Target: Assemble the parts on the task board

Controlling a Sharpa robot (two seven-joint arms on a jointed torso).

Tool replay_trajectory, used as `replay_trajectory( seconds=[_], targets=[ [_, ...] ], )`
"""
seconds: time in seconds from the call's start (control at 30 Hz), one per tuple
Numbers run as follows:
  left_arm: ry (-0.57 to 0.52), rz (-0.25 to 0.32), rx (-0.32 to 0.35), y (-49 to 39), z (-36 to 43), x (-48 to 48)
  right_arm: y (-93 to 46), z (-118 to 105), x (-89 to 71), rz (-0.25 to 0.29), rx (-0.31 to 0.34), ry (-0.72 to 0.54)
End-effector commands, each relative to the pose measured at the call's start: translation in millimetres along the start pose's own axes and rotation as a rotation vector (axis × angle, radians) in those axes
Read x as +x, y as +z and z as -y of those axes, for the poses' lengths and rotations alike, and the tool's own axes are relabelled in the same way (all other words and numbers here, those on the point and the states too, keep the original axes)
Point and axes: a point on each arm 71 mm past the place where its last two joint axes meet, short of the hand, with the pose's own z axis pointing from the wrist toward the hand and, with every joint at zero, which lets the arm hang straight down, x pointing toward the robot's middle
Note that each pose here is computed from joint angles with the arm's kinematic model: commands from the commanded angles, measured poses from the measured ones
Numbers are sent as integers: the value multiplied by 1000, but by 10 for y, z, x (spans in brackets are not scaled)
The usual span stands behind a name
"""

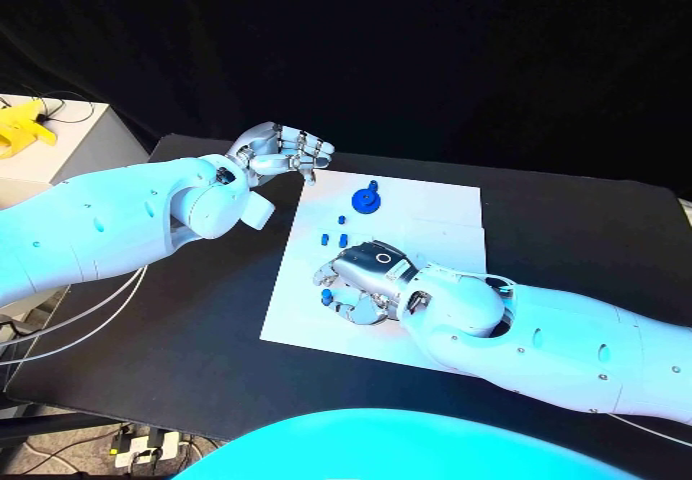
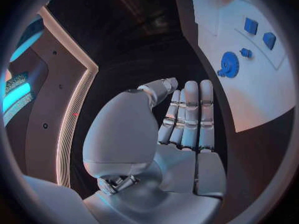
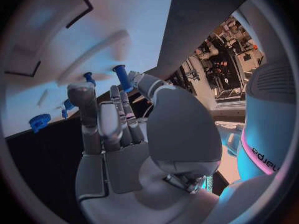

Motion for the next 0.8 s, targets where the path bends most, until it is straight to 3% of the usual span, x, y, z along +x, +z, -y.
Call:
replay_trajectory(
  seconds=[0.03, 0.23, 0.6, 0.7, 0.8],
  targets=[
    [-7, -26, -2, 6, 6, 29, -10, -15, 2, -2, -32, 15],
    [-7, -29, -7, 3, 1, 26, -41, 27, -14, 18, -19, 17],
    [-7, -30, -9, 1, -4, 20, -226, 167, -165, 165, 14, 98],
    [-8, -30, -10, 1, -6, 19, -356, 343, -307, 221, 85, 216],
    [-8, -31, -10, -1, -10, 17, -521, 599, -461, 253, 203, 360]
  ],
)
